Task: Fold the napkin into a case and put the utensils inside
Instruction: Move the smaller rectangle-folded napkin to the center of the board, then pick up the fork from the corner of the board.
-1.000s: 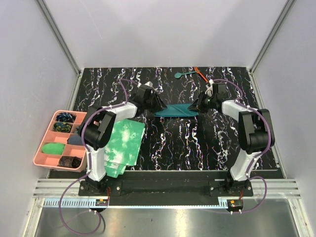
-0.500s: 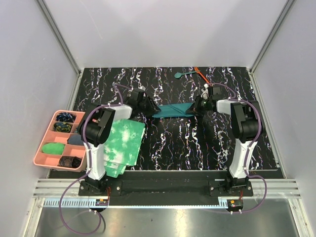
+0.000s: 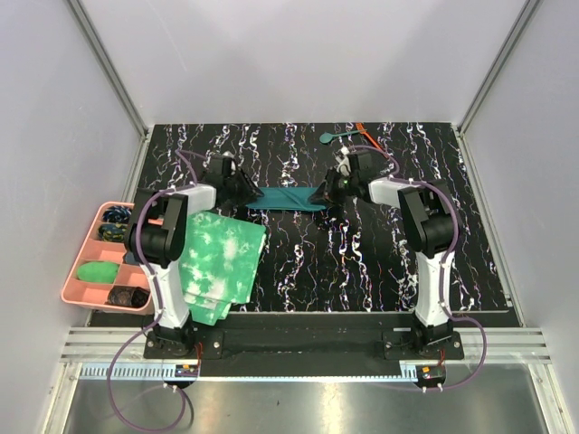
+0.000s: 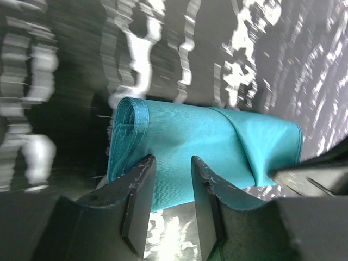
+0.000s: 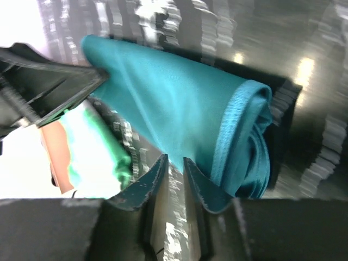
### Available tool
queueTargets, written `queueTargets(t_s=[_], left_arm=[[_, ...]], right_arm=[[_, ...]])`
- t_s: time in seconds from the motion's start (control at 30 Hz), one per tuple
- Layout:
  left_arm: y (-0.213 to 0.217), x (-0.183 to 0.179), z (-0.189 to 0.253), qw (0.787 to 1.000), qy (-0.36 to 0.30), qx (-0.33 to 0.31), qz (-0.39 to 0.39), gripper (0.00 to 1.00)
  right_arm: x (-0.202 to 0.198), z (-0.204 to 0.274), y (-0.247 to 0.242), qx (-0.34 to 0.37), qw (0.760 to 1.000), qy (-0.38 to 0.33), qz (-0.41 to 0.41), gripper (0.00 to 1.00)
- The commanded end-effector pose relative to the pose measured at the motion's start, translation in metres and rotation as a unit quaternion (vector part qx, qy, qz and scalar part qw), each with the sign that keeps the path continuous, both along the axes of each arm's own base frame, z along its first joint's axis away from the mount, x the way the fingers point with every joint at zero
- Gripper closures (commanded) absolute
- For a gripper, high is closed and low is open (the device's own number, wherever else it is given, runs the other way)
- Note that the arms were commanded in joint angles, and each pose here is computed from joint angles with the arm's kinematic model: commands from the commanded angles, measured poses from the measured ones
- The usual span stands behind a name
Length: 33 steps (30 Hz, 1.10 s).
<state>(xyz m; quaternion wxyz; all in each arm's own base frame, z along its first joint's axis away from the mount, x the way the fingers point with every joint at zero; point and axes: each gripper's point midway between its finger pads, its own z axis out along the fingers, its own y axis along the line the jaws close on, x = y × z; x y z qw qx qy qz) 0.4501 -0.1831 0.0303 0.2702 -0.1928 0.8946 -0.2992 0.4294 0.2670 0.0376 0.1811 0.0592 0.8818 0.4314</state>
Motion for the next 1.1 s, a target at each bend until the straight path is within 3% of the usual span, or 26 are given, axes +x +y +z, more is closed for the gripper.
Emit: queueTargets(t_s=[0.0,0.17,0.2,0.3,0.33,0.47,0.53,0.7,0.73,0.87,1.07], left_arm=[[0.038,0.008,0.007,0.998,-0.002,0.061,0.011,0.60],[0.048,0.016,0.006,0.996,-0.011,0.087,-0.002,0.60],[0.048,0.017,0.009,0.996,-0.014,0.087,-0.002,0.60],[0.042,0.017,0.027,0.997,-0.038,0.073,-0.007,0.51],[0.042,0.018,0.035,0.996,-0.047,0.070,-0.005,0.44],[0.037,0.017,0.096,0.994,-0.103,0.044,0.007,0.37],[0.032,0.014,0.122,0.992,-0.125,0.032,0.008,0.35],[0.001,-0.013,0.186,0.984,-0.175,-0.028,-0.007,0.32],[-0.008,-0.023,0.199,0.982,-0.183,-0.043,-0.019,0.32],[-0.047,-0.063,0.220,0.973,-0.203,-0.067,-0.082,0.32],[-0.071,-0.106,0.227,0.964,-0.204,-0.087,-0.150,0.32]], right_arm=[[0.019,0.043,0.033,0.035,0.999,-0.035,0.022,0.70],[0.043,0.096,0.028,-0.002,0.995,-0.098,0.022,0.51],[0.057,0.108,0.013,-0.013,0.994,-0.107,0.004,0.42],[0.086,0.118,-0.028,-0.048,0.990,-0.123,-0.041,0.29],[0.103,0.115,-0.060,-0.070,0.987,-0.122,-0.075,0.26],[0.141,0.082,-0.141,-0.189,0.968,-0.135,-0.093,0.15],[0.159,0.087,-0.180,-0.247,0.953,-0.143,-0.102,0.11],[0.193,0.075,-0.222,-0.368,0.910,-0.187,-0.034,0.05],[0.198,0.053,-0.227,-0.384,0.904,-0.184,-0.011,0.06],[0.215,0.061,-0.222,-0.384,0.891,-0.240,0.020,0.04],[0.222,0.035,-0.225,-0.402,0.881,-0.247,0.040,0.06]])
